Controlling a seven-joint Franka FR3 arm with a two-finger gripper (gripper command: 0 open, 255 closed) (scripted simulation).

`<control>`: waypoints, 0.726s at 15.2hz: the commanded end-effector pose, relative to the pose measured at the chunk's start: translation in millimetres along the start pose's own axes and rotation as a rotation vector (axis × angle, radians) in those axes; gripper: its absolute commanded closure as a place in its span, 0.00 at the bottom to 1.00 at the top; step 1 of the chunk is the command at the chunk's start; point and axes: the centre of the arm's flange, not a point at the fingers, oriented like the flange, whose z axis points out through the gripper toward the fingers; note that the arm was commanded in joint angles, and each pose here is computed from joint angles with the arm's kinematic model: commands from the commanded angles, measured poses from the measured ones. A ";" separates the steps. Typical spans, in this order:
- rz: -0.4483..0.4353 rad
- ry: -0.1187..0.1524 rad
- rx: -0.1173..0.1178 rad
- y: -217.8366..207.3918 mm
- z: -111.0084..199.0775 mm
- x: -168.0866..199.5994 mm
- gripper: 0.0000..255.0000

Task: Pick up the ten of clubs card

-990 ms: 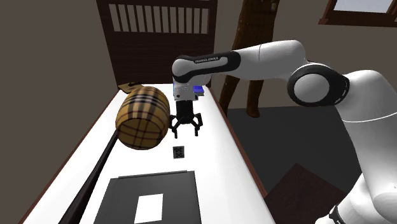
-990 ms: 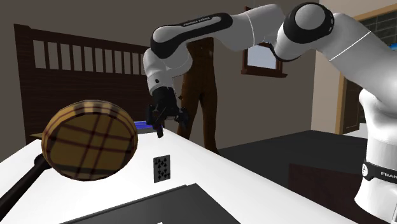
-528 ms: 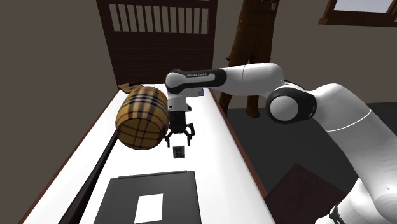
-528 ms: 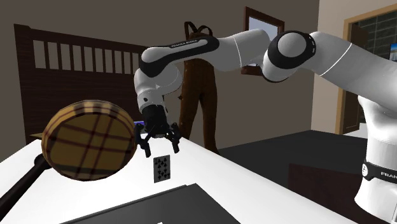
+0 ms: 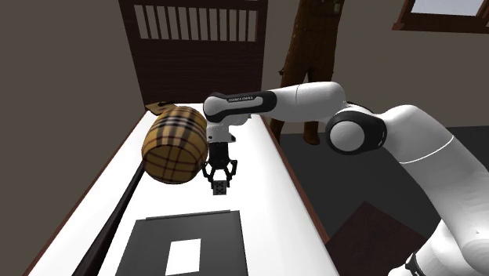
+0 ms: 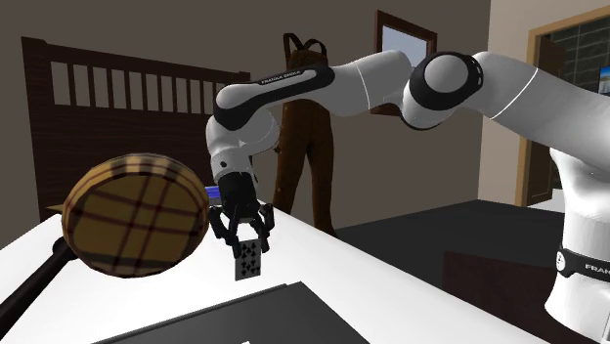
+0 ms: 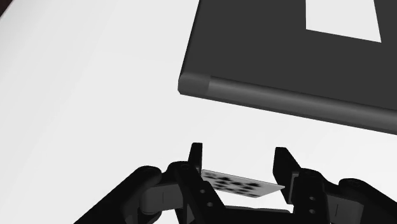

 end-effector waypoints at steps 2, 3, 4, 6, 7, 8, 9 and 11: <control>0.000 0.000 0.000 0.2 0.4 0.5 1.00; 0.000 0.000 0.000 0.1 0.5 0.5 1.00; 0.000 0.000 0.000 0.2 0.5 0.6 1.00; 0.000 0.000 0.000 0.1 0.4 0.7 1.00; 0.000 0.000 0.000 0.5 0.4 0.3 1.00; 0.000 0.000 0.000 0.0 -3.7 -3.0 1.00; 0.000 0.000 0.000 -0.4 -7.8 -6.3 1.00; 0.000 0.000 0.000 -1.3 -16.0 -12.8 1.00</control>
